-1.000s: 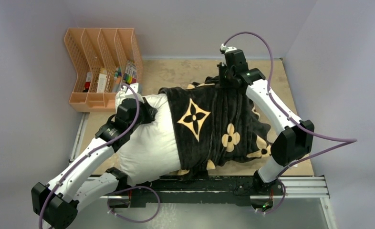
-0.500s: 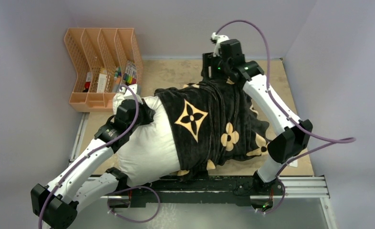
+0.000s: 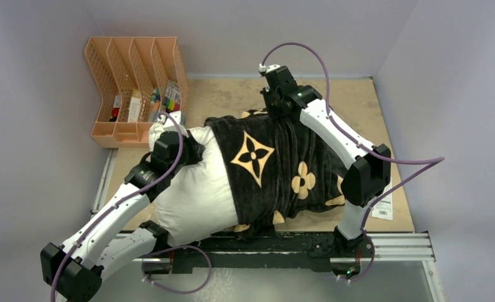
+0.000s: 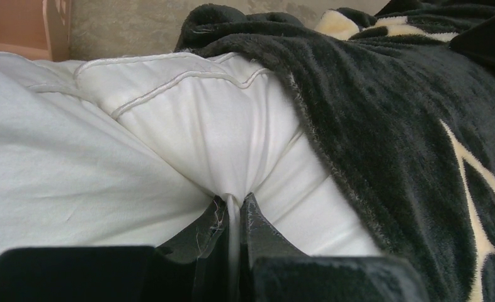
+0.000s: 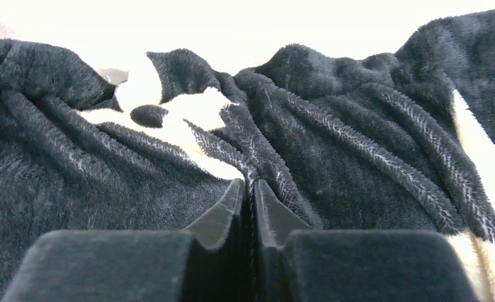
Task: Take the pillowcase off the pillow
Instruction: Remove the pillow from the pillowcase.
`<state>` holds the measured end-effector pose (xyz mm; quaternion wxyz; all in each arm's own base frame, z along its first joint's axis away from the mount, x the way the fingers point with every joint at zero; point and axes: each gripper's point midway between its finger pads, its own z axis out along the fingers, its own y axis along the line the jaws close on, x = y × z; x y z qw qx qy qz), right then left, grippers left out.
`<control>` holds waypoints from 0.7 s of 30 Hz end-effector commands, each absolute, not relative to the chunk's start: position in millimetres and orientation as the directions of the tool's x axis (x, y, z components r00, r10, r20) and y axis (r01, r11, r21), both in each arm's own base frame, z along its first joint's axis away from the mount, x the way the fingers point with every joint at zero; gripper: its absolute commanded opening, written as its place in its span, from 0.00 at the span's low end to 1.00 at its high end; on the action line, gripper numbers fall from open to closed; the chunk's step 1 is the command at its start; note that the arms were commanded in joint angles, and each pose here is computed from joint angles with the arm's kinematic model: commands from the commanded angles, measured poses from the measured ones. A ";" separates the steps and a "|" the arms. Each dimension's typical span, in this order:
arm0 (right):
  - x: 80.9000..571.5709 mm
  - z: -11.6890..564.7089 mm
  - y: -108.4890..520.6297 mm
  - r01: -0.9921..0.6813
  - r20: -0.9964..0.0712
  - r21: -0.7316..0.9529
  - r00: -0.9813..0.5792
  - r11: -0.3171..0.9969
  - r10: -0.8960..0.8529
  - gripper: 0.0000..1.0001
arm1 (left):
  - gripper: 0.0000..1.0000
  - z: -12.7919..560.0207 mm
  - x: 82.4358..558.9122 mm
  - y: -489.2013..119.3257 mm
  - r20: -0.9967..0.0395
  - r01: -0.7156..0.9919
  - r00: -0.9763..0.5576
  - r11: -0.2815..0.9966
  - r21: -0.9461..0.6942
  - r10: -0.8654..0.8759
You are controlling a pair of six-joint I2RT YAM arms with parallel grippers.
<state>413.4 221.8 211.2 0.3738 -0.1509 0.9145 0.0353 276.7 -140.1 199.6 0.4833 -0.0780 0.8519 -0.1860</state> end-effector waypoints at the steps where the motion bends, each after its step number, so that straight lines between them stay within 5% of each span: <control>1: 429.6 232.6 166.4 -0.141 -0.721 -0.220 -0.642 0.965 -0.258 0.04 | 0.00 163.7 255.7 -118.3 -0.759 -0.005 -0.611 0.960 -0.281 -0.225; 11: 468.3 263.3 64.4 0.168 -0.794 -0.097 -0.608 0.981 0.025 0.00 | 0.00 162.9 256.2 -115.7 -0.760 -0.020 -0.608 0.961 -0.275 -0.230; 19: 463.1 285.3 106.1 -0.045 -0.798 0.054 -0.602 0.998 0.016 0.01 | 0.00 156.8 259.3 -113.7 -0.751 -0.041 -0.622 0.967 -0.252 -0.222; 21: 447.9 290.9 132.8 -0.190 -0.780 0.139 -0.625 0.972 -0.011 0.18 | 0.00 159.5 263.5 -116.7 -0.753 -0.036 -0.619 0.966 -0.256 -0.223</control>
